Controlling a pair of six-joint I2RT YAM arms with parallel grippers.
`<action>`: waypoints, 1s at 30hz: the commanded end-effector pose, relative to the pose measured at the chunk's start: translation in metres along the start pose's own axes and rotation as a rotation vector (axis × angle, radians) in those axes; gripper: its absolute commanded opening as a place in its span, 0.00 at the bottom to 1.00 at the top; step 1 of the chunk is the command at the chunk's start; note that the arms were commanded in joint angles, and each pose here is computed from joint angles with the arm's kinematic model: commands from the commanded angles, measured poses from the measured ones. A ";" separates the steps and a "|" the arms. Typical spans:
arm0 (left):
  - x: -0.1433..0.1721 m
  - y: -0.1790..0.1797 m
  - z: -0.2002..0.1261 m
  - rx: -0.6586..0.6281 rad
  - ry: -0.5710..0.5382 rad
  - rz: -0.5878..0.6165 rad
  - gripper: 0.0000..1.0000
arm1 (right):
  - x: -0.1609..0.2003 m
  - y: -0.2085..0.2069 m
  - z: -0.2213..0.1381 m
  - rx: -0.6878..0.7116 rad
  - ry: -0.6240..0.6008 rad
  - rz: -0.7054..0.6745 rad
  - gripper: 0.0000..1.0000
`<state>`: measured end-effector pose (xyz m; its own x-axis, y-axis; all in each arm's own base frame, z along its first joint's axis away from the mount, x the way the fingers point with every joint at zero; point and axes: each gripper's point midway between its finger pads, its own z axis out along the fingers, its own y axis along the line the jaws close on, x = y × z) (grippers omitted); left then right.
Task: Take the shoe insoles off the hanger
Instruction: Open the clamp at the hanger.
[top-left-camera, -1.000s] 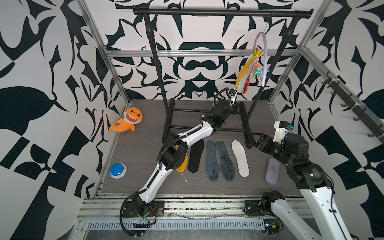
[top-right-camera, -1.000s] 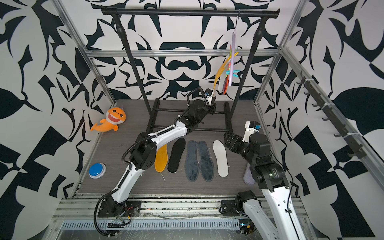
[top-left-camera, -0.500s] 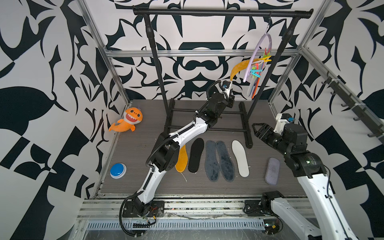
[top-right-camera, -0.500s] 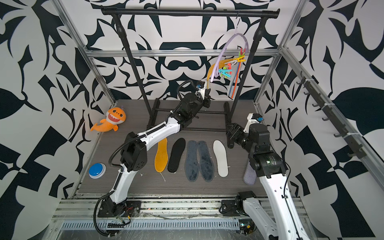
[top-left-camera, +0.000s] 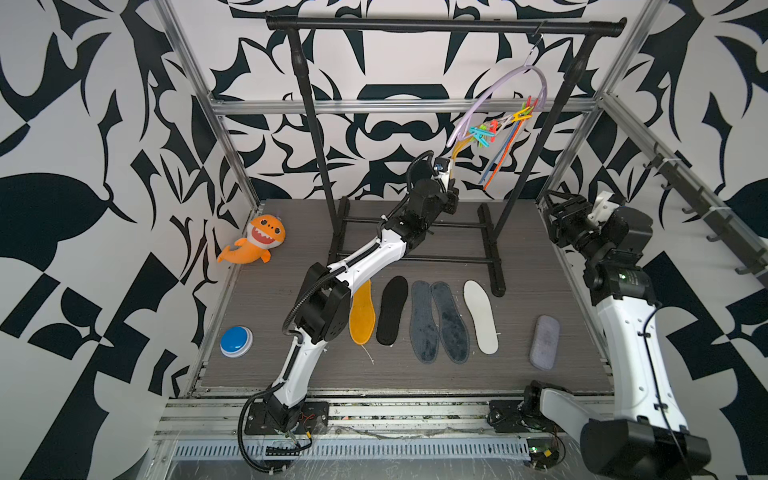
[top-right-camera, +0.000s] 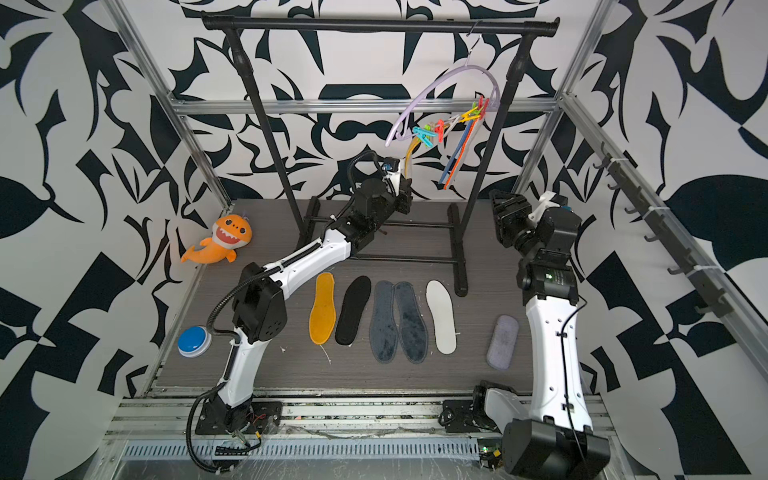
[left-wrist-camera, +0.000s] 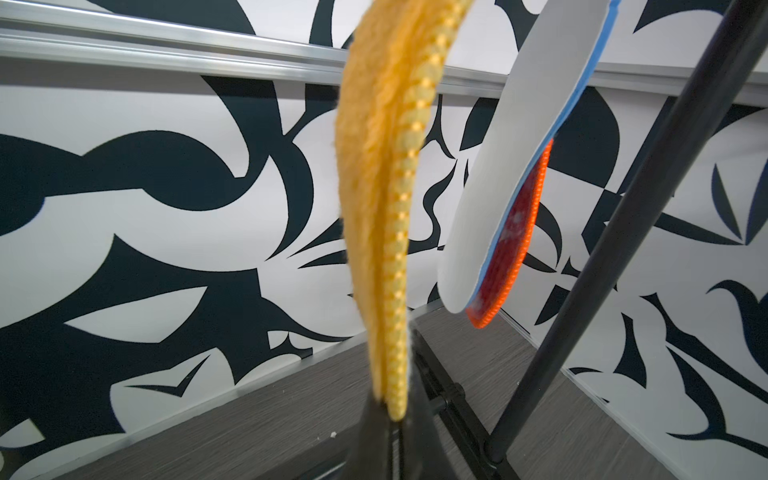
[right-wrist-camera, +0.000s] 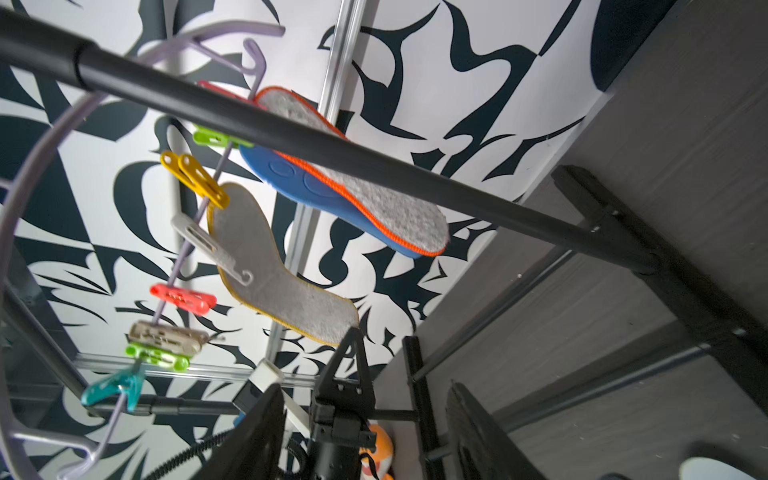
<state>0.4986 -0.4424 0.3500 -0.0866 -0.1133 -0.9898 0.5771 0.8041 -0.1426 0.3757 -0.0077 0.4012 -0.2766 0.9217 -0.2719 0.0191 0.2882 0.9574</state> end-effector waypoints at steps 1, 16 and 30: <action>-0.037 0.003 -0.014 0.015 -0.045 -0.034 0.00 | -0.014 0.058 0.000 -0.189 -0.010 0.039 0.63; -0.040 0.015 -0.009 0.019 -0.003 -0.072 0.00 | -0.061 0.120 0.027 -0.365 -0.107 0.061 0.71; -0.055 0.021 -0.004 0.014 -0.024 -0.090 0.00 | -0.039 0.163 0.057 -0.454 -0.073 0.011 0.75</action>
<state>0.5094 -0.4175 0.3903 -0.1306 -0.1720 -0.9764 0.5732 0.7905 -0.2159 0.4617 0.0137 0.5138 -0.2624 0.9465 -0.1877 -0.2698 0.1148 0.9560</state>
